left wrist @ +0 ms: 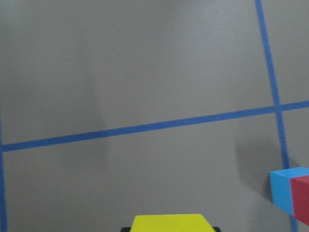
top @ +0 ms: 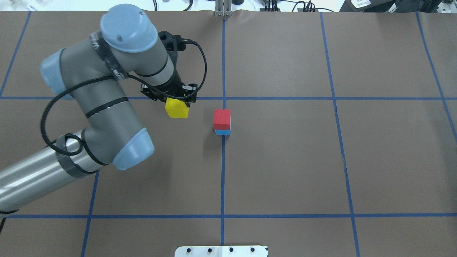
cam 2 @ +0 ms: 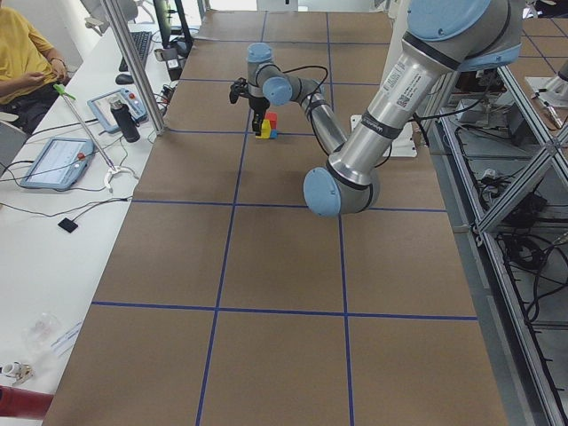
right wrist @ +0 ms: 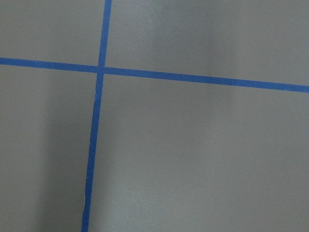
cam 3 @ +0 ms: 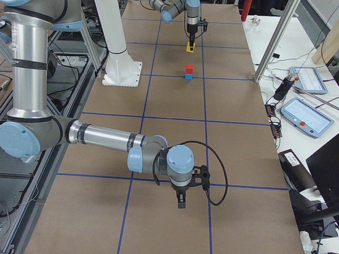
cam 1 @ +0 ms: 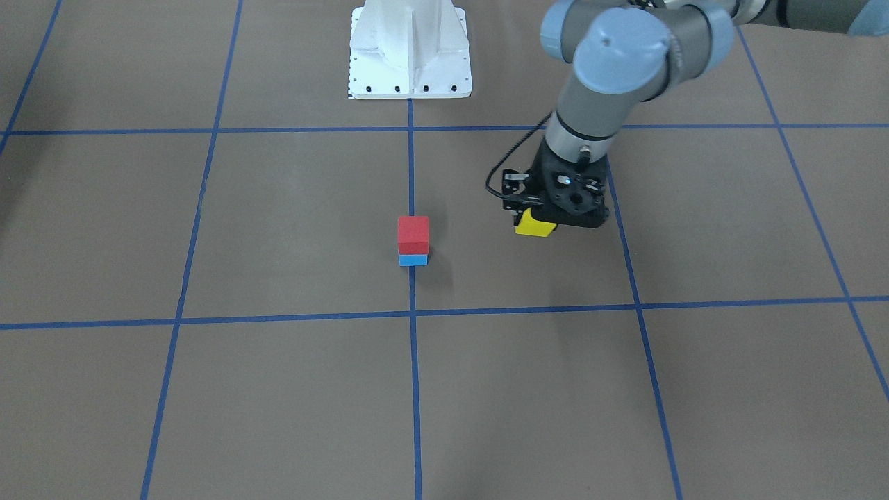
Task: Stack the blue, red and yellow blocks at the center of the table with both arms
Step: 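Carry the yellow cube with the left gripper onto the red cube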
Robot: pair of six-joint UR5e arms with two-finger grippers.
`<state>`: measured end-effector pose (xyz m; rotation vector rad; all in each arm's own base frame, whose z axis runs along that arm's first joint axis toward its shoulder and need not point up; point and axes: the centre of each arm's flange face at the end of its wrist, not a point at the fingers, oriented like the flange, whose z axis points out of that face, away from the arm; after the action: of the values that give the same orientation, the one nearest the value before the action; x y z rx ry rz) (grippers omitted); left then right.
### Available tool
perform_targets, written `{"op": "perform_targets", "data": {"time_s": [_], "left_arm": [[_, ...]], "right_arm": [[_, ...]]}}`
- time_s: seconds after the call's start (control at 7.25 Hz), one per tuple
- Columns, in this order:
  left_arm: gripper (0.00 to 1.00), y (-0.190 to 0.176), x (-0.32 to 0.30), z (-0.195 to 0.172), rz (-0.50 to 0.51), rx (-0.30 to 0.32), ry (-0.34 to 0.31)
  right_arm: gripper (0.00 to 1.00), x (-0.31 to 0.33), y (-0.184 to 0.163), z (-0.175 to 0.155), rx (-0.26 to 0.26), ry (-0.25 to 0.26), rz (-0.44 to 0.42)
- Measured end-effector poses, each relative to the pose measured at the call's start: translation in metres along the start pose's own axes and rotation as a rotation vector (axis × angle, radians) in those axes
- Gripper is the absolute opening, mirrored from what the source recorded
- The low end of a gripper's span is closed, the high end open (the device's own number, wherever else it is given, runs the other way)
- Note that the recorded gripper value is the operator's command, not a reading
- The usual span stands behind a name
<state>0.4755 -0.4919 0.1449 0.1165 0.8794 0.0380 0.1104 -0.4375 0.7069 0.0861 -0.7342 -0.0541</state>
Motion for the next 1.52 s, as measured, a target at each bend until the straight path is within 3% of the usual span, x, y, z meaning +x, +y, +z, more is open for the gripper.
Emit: {"op": "perform_targets", "data": {"time_s": [0.41, 1.24, 1.52], "left_arm": [[0.0, 0.007, 0.083, 0.029, -0.054, -0.003, -0.028], [0.0, 0.001, 0.089, 0.042, -0.058, 0.017, -0.05], [0.15, -0.002, 0.089, 0.049, -0.056, 0.026, -0.049]], "right_arm": [[1.0, 0.0, 0.0, 0.0, 0.0, 0.0, 0.003], [1.0, -0.001, -0.001, -0.001, 0.002, 0.0, 0.002], [1.0, -0.001, -0.001, -0.001, 0.002, 0.0, 0.002]]}}
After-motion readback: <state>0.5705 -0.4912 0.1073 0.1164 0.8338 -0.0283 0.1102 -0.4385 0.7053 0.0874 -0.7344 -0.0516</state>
